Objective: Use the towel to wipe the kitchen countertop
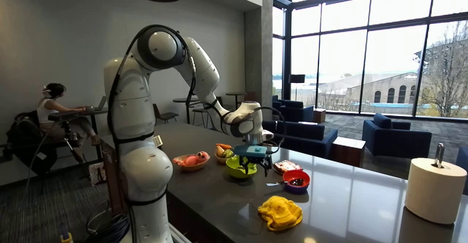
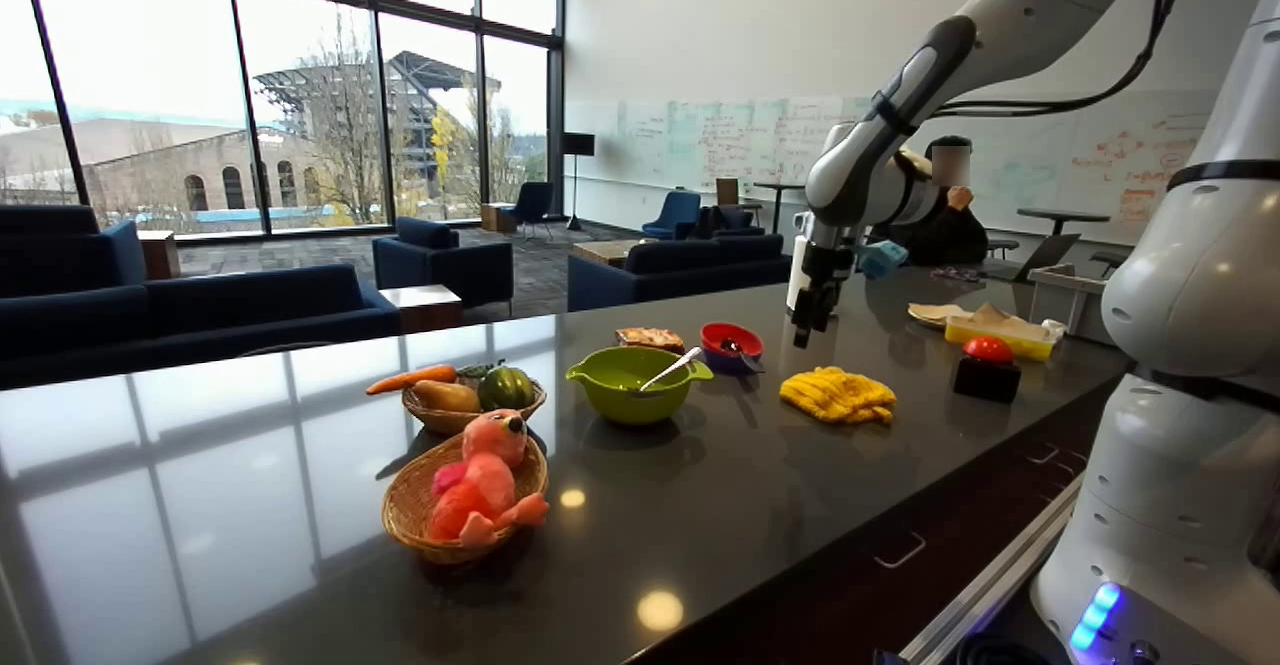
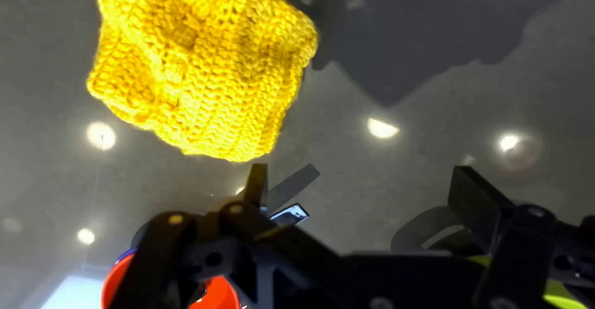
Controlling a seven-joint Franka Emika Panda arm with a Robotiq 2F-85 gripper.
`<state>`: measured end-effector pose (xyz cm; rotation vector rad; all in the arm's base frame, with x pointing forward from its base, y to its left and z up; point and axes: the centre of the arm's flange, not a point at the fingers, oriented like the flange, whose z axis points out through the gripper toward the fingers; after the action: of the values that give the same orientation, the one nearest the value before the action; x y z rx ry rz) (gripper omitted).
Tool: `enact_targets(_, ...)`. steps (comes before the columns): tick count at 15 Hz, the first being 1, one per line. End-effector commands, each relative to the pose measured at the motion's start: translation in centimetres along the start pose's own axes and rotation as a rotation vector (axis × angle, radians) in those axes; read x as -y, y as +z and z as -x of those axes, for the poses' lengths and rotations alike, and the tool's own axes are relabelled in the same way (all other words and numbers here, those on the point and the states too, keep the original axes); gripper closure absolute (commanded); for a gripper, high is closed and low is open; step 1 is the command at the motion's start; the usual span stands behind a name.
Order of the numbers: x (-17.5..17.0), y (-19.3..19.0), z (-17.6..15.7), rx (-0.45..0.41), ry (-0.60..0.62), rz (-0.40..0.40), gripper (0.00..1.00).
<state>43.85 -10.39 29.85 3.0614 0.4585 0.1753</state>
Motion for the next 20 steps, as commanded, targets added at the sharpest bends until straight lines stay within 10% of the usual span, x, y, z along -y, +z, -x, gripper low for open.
enact_targets(1, 2.9, -1.6, 0.6, 0.006, 0.115, 0.039, 0.0)
enact_targets(11, 6.5, -5.6, 1.1, 0.017, 0.419, 0.15, 0.0)
enact_targets(20, 10.7, -8.0, 3.9, 0.029, 0.414, 0.064, 0.0)
